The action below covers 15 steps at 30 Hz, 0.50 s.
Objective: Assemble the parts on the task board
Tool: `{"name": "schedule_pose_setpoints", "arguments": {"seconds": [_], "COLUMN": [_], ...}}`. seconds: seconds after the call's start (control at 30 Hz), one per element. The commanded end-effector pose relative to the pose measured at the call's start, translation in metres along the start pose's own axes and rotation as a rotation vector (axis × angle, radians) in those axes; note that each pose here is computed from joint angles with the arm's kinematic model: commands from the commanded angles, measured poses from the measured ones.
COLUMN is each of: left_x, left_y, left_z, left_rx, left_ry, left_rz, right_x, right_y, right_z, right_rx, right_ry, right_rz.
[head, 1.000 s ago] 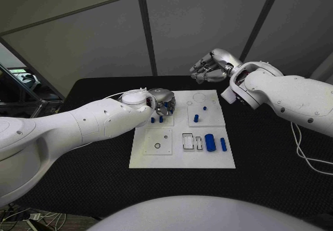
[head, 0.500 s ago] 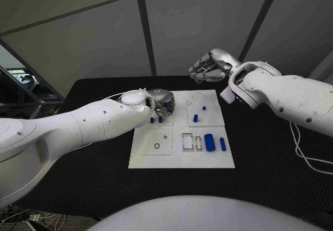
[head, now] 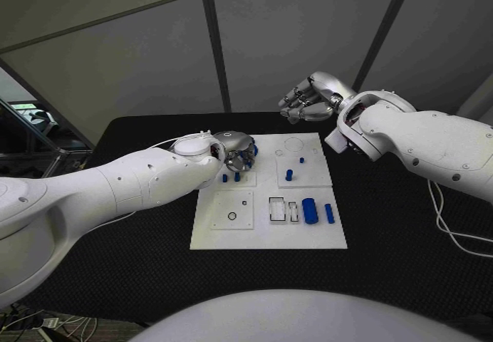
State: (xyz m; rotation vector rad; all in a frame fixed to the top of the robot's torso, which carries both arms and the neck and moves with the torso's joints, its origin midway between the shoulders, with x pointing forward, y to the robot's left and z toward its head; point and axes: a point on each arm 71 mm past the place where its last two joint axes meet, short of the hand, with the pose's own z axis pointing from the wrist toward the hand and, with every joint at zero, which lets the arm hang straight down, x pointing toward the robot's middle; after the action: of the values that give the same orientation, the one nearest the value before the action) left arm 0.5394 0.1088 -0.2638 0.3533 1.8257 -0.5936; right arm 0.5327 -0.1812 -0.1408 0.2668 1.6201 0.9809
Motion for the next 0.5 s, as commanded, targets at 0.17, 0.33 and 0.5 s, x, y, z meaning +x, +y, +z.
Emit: {"name": "schedule_pose_setpoints", "arguments": {"seconds": [0.17, 0.33, 0.5], "left_x": [-0.0116, -0.0198, -0.0260], "left_y": [-0.0003, -0.0012, -0.0003], "left_z": [-0.0008, -0.0020, -0.0050], "left_rx": [0.012, 0.014, 0.013], "left_ry": [-0.057, -0.078, -0.085], "left_rz": [-0.041, -0.057, -0.071], "right_x": [0.000, 0.000, -0.001], "right_y": [0.002, 0.002, 0.001], "right_z": [0.001, 0.001, 0.001], "right_rx": [-0.010, -0.010, -0.008], "right_ry": [-0.002, -0.001, -0.001], "right_rz": [-0.002, -0.002, -0.002]}}
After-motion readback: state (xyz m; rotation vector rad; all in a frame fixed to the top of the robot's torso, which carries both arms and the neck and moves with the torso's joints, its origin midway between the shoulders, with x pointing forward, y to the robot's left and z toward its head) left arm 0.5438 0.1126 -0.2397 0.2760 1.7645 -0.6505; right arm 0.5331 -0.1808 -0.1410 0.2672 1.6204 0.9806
